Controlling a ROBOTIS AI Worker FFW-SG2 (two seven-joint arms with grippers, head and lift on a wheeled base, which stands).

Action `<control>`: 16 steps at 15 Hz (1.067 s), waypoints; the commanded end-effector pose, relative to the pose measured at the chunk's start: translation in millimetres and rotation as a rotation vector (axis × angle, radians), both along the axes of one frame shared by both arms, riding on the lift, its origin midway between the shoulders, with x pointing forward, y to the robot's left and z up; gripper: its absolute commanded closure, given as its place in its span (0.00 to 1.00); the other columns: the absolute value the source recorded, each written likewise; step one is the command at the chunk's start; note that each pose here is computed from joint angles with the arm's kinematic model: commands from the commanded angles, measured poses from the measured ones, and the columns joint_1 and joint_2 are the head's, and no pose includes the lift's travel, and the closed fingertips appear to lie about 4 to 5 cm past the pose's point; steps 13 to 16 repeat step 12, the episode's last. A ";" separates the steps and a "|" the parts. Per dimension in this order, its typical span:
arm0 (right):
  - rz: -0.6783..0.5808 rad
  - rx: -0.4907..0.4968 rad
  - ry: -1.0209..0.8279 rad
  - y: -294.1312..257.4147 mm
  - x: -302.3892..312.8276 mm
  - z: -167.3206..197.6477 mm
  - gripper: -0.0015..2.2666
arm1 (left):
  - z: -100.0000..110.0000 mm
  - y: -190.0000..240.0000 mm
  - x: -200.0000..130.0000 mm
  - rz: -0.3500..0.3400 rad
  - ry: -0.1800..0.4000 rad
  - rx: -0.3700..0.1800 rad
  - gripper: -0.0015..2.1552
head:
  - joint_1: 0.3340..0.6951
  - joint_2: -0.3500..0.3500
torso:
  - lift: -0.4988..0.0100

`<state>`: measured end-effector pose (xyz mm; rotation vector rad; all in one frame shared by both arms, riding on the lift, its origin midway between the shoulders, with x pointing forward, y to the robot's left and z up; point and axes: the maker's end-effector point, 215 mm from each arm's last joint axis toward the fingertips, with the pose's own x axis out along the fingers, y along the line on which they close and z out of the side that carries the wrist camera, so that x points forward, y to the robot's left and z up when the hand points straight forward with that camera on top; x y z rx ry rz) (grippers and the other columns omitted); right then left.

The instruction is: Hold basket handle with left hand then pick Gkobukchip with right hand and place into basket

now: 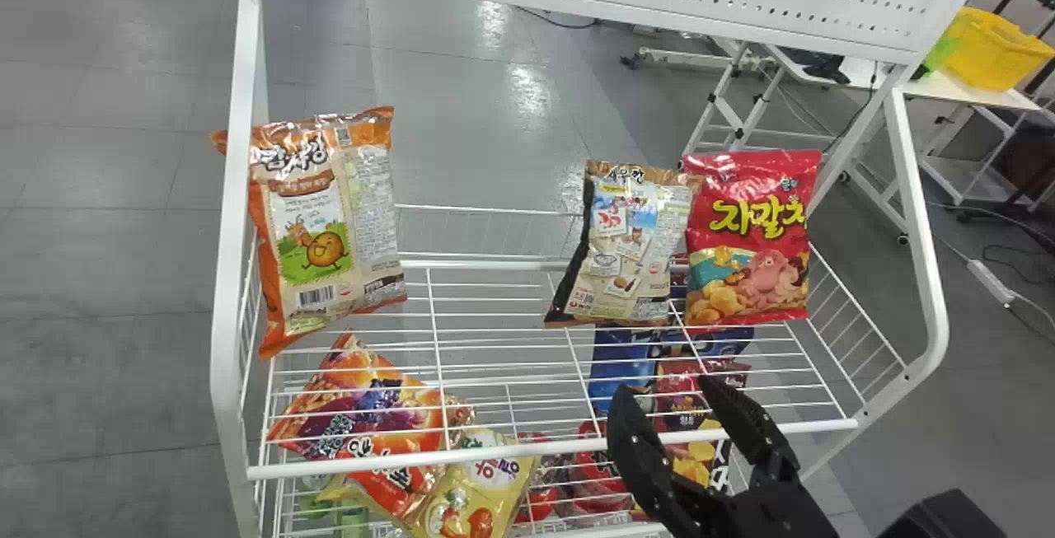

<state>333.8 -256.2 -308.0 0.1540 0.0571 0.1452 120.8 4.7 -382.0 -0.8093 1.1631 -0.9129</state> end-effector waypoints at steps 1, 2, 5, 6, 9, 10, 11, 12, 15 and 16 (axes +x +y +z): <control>0.002 0.003 -0.009 0.9 0.0 3.8 0.06 | -0.1 2.6 0.7 0.008 0.003 0.000 0.65 | 1.00 0.00 | 0.92; 0.002 0.003 -0.010 1.1 0.1 4.6 0.06 | -0.6 3.7 1.1 0.010 0.003 0.002 0.65 | 1.00 0.00 | 0.92; 0.006 0.004 -0.010 2.8 0.1 4.5 0.06 | -0.7 4.1 0.7 0.011 0.004 0.002 0.65 | 1.00 0.00 | 0.92; 0.011 0.006 -0.011 4.0 -0.1 4.8 0.06 | -1.1 4.7 0.4 0.012 0.006 0.003 0.65 | 1.00 0.00 | 0.92; 0.011 0.007 -0.013 4.0 -0.3 4.9 0.06 | -2.5 6.2 -1.9 0.015 0.014 0.005 0.65 | 1.00 0.00 | 0.92; 0.013 0.006 -0.013 4.4 0.3 5.4 0.06 | -2.1 5.9 -2.0 0.015 0.013 0.003 0.65 | 1.00 0.00 | 0.92; 0.013 0.009 -0.008 4.8 -0.1 3.9 0.06 | -2.1 5.9 -2.0 0.015 0.013 0.003 0.65 | 1.00 0.00 | 0.92; 0.013 0.010 -0.003 5.4 0.0 2.9 0.06 | -2.1 5.9 -2.0 0.015 0.013 0.003 0.65 | 1.00 0.00 | 0.92; 0.013 0.010 -0.003 5.4 0.0 2.9 0.06 | -2.1 5.9 -2.0 0.015 0.013 0.003 0.65 | 1.00 0.00 | 0.92; 0.013 0.010 -0.003 5.4 0.0 2.9 0.06 | -2.1 5.9 -2.0 0.015 0.013 0.003 0.65 | 1.00 0.00 | 0.92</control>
